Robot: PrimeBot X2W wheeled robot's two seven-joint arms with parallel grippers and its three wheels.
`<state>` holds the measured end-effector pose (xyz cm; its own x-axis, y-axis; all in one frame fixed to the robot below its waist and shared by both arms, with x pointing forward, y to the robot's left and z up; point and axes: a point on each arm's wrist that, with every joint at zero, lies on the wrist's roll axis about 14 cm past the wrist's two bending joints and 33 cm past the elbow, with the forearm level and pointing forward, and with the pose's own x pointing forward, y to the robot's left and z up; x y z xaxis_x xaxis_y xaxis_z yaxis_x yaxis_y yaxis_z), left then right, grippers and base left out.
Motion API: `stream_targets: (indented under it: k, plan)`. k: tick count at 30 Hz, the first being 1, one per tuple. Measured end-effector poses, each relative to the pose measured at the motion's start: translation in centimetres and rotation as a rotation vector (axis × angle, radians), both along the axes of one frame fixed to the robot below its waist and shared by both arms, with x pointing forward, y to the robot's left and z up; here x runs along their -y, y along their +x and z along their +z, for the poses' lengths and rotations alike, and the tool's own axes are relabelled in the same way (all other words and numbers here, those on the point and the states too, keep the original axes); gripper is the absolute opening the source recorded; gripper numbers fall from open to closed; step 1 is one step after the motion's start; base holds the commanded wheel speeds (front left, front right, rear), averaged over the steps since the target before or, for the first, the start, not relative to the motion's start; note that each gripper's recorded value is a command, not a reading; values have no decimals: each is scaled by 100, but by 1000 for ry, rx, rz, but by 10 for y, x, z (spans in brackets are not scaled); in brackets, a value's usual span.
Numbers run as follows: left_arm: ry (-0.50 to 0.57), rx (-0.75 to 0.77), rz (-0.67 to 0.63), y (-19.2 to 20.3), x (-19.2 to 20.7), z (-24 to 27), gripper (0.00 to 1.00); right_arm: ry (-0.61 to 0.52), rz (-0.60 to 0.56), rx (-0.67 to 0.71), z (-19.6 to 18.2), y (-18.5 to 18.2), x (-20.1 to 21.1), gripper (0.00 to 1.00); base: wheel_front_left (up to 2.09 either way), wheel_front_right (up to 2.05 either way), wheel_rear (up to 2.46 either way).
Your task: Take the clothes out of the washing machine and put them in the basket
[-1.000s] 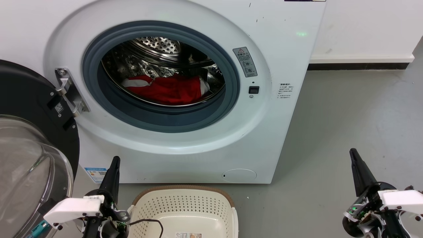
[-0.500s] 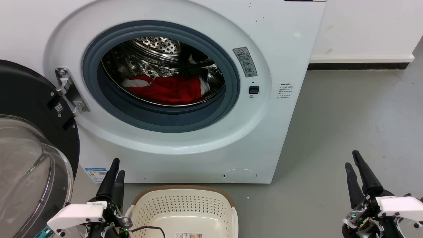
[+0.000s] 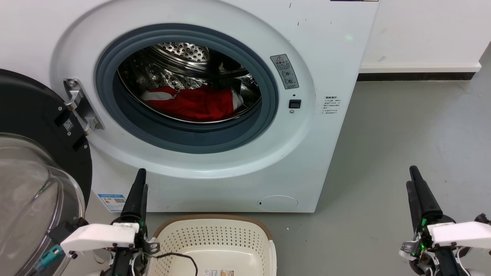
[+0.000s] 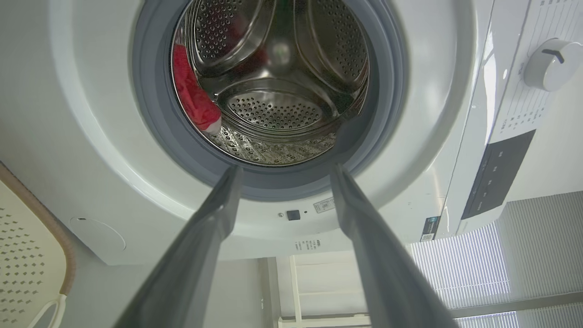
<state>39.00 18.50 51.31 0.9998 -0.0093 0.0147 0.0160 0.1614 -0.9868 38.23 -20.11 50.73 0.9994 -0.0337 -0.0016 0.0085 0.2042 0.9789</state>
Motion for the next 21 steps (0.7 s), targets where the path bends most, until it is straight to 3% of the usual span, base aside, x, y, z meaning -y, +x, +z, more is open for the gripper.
stream_targets:
  k: [21]
  plan:
    - [487,97,-24,7,21,26,100,-533,15,40,14,-5,-11,100,0,0,0]
